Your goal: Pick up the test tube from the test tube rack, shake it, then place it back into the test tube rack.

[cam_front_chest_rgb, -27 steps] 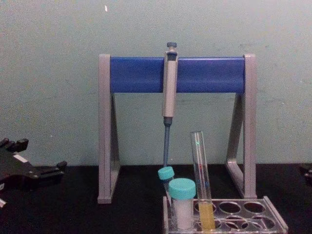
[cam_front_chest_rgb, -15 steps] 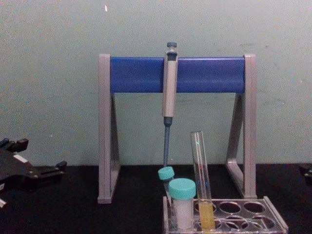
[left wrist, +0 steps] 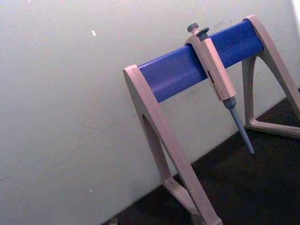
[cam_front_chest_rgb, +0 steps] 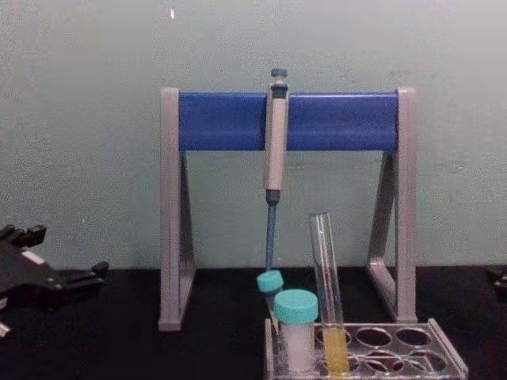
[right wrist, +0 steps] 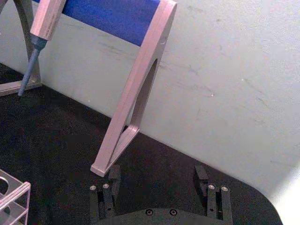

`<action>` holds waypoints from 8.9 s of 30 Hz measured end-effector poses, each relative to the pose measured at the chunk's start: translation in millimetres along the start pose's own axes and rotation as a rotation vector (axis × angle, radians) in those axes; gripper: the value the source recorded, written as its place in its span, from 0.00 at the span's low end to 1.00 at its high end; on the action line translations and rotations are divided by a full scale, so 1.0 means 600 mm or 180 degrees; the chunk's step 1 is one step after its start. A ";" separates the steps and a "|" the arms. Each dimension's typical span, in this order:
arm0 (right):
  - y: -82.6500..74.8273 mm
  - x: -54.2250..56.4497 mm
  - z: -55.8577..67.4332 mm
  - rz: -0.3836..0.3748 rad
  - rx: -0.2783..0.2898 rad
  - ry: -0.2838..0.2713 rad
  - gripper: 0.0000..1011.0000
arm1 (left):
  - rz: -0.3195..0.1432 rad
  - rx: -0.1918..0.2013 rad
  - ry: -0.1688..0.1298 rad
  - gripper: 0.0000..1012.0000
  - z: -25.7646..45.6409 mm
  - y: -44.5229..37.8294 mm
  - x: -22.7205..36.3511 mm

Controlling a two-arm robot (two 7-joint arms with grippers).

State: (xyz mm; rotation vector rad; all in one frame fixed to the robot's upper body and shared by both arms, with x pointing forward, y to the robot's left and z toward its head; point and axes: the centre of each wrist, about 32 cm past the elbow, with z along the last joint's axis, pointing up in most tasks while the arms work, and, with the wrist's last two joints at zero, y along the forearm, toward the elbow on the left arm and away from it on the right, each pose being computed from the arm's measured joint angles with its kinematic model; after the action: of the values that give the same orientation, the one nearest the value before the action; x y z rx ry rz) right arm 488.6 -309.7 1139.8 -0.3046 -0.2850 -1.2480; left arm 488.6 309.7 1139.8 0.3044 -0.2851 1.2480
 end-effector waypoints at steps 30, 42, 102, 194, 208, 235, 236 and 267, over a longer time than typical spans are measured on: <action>0.000 0.000 0.000 0.0000 0.0000 0.0000 0.99 | 0.0000 0.0000 0.0000 0.99 0.000 0.000 0.0000; 0.000 0.000 0.000 0.0000 0.0000 0.0000 0.99 | 0.0000 0.0000 0.0000 0.99 0.000 0.000 0.0000; 0.014 -0.044 0.099 0.2048 0.0142 0.1043 0.99 | 0.0000 0.0000 0.0000 0.99 0.000 0.000 -0.0001; 0.078 -0.048 0.105 0.2186 0.0078 0.1087 0.23 | 0.0000 0.0000 0.0000 0.99 0.000 0.000 0.0000; 0.077 -0.049 0.104 0.2184 0.0092 0.1087 0.23 | 0.0000 0.0000 0.0000 0.99 0.000 0.000 0.0000; 0.023 -0.058 0.090 0.2051 0.0591 0.1017 0.23 | 0.0000 0.0000 0.0000 0.99 0.000 0.000 -0.0001; 0.021 -0.057 0.094 0.2042 0.0615 0.1001 0.23 | 0.0000 0.0000 0.0000 0.99 0.000 0.000 0.0000; 0.045 -0.015 0.150 0.1792 0.0929 0.0961 0.23 | 0.0000 0.0000 0.0000 0.99 0.000 0.000 -0.0001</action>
State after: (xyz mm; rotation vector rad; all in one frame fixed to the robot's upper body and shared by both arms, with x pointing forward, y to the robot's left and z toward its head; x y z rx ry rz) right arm 507.6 -259.8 1217.9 0.0601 -0.1045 -0.6696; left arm 488.6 309.6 1139.8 0.3045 -0.2850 1.2479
